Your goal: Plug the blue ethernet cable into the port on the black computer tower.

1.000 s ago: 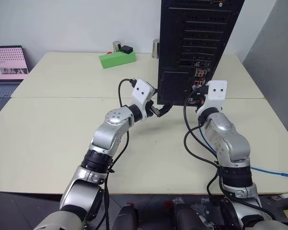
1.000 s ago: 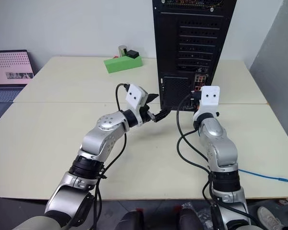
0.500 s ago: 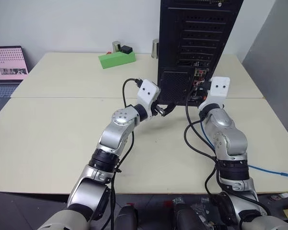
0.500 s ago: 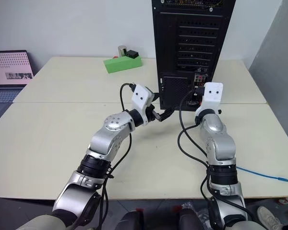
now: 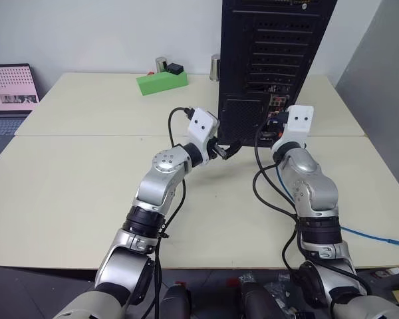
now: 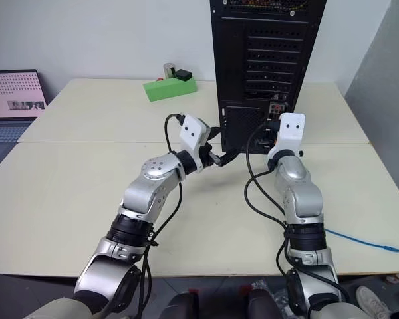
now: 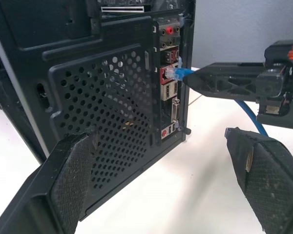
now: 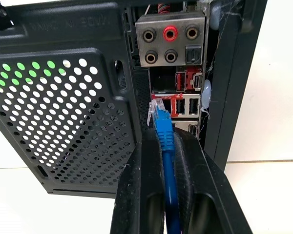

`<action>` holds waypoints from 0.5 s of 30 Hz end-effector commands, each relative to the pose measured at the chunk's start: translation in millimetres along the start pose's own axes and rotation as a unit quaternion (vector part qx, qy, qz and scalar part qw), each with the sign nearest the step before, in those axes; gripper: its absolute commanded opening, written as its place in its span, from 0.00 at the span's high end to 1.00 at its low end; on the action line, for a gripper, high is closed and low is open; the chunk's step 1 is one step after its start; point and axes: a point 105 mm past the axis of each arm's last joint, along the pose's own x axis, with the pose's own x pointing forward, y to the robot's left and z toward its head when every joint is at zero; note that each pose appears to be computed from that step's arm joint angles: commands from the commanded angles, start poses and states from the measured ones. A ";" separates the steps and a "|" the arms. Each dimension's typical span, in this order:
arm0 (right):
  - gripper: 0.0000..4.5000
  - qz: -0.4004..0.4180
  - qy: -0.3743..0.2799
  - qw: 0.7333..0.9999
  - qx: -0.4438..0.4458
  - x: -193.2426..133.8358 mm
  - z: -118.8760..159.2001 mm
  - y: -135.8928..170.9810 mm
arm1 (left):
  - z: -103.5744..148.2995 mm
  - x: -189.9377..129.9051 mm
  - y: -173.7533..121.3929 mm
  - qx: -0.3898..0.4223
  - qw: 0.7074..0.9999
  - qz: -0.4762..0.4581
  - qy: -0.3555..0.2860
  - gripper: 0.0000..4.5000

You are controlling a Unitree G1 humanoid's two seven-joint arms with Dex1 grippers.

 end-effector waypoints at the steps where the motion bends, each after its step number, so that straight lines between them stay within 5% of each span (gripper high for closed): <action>1: 1.00 0.000 -0.039 0.999 -0.002 2.4 20.8 -0.1 | 14.4 0.9 1.9 0.014 1.000 -0.001 -0.022 0.02; 15: 1.00 -0.021 -0.039 0.999 -0.009 5.8 18.6 -9.6 | 13.7 0.6 2.0 0.015 1.000 -0.001 -0.022 0.02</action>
